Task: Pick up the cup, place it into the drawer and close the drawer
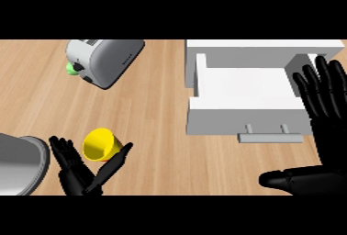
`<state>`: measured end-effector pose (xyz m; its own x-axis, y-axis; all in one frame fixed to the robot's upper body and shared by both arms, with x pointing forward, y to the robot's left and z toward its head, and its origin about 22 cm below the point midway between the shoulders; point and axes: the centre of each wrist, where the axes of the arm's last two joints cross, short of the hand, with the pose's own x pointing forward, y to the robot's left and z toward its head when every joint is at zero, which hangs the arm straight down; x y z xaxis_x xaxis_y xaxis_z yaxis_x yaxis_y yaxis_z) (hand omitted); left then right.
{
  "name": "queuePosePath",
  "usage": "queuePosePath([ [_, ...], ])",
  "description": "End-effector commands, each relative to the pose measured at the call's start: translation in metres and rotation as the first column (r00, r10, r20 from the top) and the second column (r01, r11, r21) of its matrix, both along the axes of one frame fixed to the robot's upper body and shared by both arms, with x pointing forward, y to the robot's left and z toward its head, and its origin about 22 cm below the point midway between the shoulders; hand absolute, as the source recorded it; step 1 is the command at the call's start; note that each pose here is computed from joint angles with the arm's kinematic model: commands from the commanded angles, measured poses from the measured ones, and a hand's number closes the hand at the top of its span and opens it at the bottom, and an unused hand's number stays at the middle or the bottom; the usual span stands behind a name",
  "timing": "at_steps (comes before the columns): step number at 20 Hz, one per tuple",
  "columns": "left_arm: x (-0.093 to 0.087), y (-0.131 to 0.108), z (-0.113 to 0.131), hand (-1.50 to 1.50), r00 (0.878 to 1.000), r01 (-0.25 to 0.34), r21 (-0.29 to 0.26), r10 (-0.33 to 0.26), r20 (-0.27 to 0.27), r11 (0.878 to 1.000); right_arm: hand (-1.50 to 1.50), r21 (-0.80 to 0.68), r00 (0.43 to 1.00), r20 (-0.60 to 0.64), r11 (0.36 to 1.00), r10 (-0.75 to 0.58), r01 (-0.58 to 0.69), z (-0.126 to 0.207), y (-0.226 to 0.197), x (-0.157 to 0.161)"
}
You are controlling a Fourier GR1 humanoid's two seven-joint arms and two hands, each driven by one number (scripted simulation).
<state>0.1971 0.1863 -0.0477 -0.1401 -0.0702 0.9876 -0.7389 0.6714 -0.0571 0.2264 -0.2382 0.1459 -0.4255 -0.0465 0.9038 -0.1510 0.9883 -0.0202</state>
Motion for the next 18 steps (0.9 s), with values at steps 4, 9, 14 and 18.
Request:
queuePosePath([
  [4, -0.002, 0.010, -0.036, -1.50, 0.999, -0.036, -0.001, 0.036, 0.020, 0.999, -1.50, -0.004, 1.000, 0.005, 1.000, 0.003, -0.003, -0.002, -0.003, 0.014],
  [9, -0.002, 0.003, -0.037, -1.50, 0.999, -0.041, -0.005, 0.041, 0.003, 0.999, -1.50, -0.009, 0.999, -0.026, 1.000, 0.024, -0.024, -0.006, 0.015, -0.013],
  [14, 0.001, 0.020, -0.067, -1.50, 0.998, -0.068, -0.018, 0.068, -0.006, 0.998, -1.50, -0.006, 0.999, -0.018, 1.000, 0.028, -0.029, -0.010, -0.004, -0.003],
  [18, 0.008, 0.030, -0.069, -1.50, 0.999, -0.052, -0.040, 0.052, 0.004, 0.998, -1.50, -0.013, 0.999, -0.021, 1.000, 0.027, -0.027, 0.001, 0.014, 0.000],
])
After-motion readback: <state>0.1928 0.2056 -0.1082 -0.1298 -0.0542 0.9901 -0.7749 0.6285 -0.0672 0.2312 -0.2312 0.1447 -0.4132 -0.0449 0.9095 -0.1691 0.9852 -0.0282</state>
